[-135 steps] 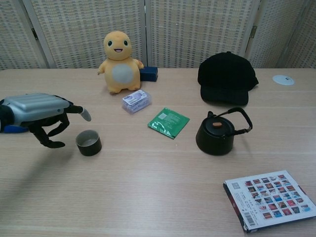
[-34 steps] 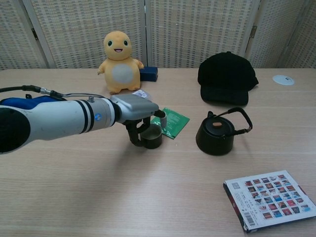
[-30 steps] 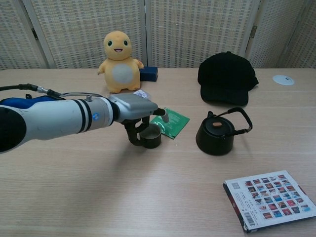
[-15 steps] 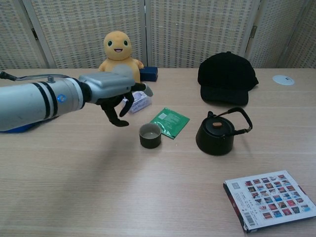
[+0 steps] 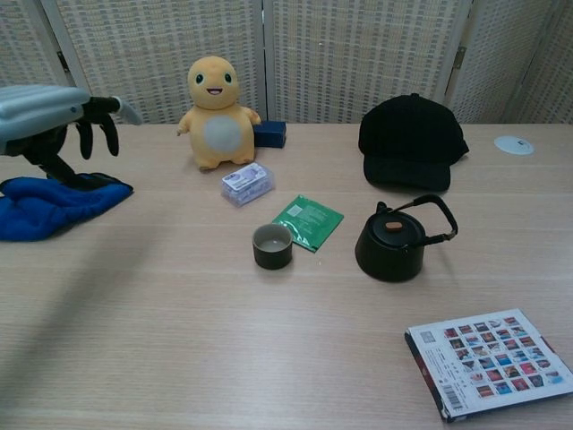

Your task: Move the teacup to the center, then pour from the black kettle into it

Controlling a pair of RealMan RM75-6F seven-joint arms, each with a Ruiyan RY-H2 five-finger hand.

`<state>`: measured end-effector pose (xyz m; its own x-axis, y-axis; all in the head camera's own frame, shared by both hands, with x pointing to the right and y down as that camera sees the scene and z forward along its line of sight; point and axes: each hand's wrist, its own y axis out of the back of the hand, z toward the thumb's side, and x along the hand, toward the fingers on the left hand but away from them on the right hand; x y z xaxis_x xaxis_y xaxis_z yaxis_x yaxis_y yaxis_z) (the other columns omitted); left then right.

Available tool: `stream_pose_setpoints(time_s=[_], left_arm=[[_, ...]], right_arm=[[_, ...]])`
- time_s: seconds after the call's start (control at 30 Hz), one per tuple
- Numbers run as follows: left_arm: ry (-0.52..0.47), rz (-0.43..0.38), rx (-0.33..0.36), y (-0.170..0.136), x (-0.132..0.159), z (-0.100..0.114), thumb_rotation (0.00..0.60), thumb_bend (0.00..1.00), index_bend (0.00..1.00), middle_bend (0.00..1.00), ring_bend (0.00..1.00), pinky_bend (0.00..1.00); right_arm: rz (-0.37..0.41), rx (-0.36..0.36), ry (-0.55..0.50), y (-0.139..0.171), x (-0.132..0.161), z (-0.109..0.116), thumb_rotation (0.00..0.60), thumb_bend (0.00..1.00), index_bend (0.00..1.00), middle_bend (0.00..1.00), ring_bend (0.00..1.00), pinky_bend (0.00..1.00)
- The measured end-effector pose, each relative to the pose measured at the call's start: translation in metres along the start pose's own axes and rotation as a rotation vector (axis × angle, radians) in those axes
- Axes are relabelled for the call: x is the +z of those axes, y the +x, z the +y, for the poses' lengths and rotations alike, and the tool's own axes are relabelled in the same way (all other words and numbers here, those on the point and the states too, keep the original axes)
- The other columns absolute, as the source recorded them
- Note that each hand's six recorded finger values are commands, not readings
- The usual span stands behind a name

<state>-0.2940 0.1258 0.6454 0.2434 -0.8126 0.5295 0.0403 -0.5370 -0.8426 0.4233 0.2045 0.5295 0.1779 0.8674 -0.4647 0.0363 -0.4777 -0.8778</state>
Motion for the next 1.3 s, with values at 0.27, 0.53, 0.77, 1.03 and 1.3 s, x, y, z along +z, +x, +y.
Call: stream_pose_setpoints(time_s=[0.27,0.53,0.77,1.03,1.3], left_arm=[[-0.018,0.107,0.105,-0.053,-0.043,0.015,0.6,0.28,0.17,0.34,0.42,0.54],[0.005,0.183,0.161,-0.103,-0.073,0.027,0.6,0.28,0.17,0.34,0.42,0.5],[0.001,0.214,0.166,-0.125,-0.081,0.031,0.6,0.28,0.17,0.34,0.42,0.47],[-0.004,0.219,0.176,-0.135,-0.081,0.034,0.6,0.28,0.19,0.34,0.42,0.47],[-0.01,0.23,0.172,-0.141,-0.083,0.03,0.6,0.28,0.19,0.34,0.42,0.47]], right_arm=[[0.033,0.06,0.0,-0.011,0.009,-0.012,0.6,0.09,0.13,0.24,0.1,0.19],[0.054,0.135,0.008,-0.024,0.019,-0.024,0.6,0.07,0.13,0.29,0.13,0.19],[0.107,0.232,0.004,-0.048,0.039,-0.038,0.6,0.05,0.13,0.29,0.13,0.19],[0.148,0.345,-0.009,-0.075,0.059,-0.059,0.6,0.03,0.12,0.24,0.13,0.19],[0.154,0.364,-0.021,-0.111,0.075,-0.08,0.6,0.03,0.08,0.18,0.09,0.18]])
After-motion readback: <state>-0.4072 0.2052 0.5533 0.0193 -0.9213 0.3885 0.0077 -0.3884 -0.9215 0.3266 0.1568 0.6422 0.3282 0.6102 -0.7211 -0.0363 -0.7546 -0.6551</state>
